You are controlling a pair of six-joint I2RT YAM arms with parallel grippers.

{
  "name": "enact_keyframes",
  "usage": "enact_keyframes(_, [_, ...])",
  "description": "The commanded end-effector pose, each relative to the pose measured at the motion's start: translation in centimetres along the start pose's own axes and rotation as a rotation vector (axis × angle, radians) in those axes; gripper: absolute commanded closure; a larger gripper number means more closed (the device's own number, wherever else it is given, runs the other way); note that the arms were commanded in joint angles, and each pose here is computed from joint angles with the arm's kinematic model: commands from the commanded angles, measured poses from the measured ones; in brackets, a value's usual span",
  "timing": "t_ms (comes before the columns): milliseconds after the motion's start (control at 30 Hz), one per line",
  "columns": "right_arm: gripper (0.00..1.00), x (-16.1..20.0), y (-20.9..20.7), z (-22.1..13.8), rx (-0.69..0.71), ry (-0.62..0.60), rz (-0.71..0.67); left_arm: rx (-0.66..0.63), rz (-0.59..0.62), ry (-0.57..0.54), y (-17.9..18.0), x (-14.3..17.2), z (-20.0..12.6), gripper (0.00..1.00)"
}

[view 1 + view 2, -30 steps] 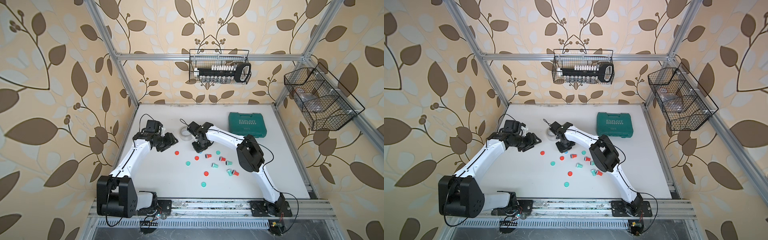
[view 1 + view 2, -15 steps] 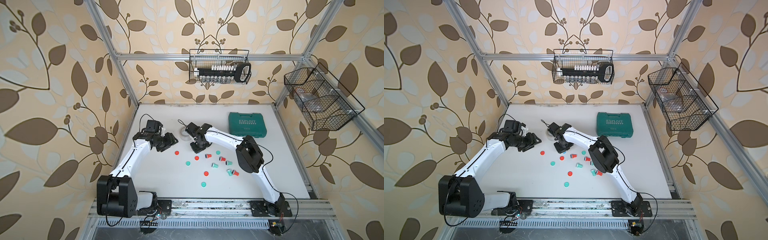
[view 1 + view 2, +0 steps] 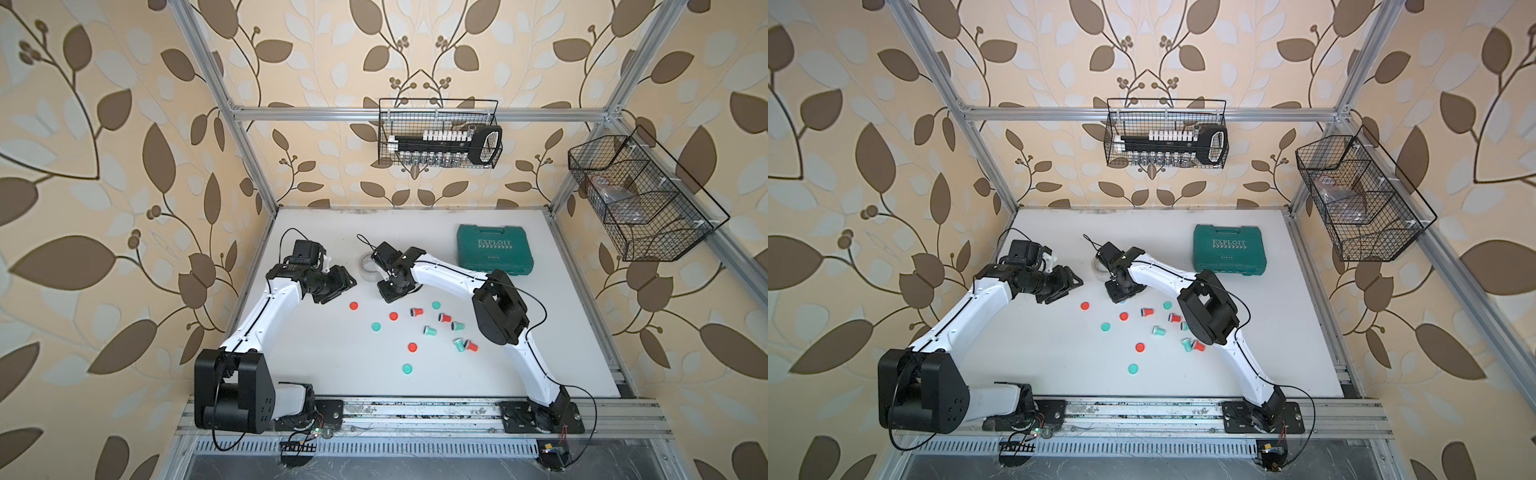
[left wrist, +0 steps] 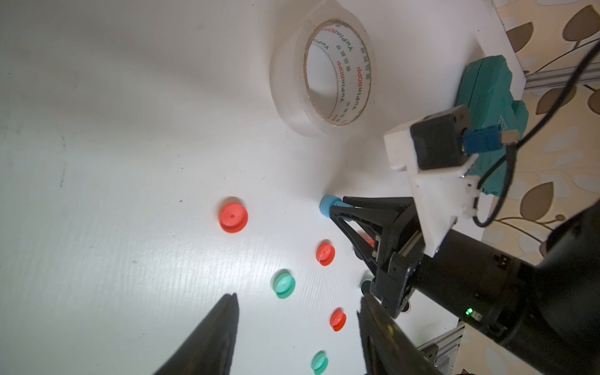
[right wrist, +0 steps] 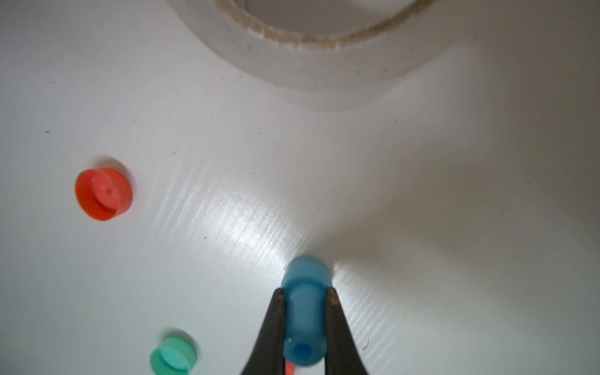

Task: Close the stamp cap
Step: Move the stamp at the center of the board.

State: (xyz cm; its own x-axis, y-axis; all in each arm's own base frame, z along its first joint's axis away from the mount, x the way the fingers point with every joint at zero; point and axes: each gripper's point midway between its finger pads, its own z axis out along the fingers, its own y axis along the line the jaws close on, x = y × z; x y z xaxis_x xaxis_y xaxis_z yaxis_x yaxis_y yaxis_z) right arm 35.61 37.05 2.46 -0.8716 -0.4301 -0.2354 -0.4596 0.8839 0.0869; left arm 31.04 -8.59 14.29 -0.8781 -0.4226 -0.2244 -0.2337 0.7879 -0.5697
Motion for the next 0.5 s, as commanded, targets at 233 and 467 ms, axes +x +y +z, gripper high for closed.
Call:
enact_keyframes(233, [1.00,9.5,-10.9,3.9,0.170,0.419,0.095,0.019,0.005,0.001,-0.4,-0.2,-0.4,0.38])
enact_keyframes(467, [1.00,10.5,-17.9,1.9,0.188,0.406,0.217,0.017,0.007,0.001,-0.4,-0.2,-0.4,0.38])
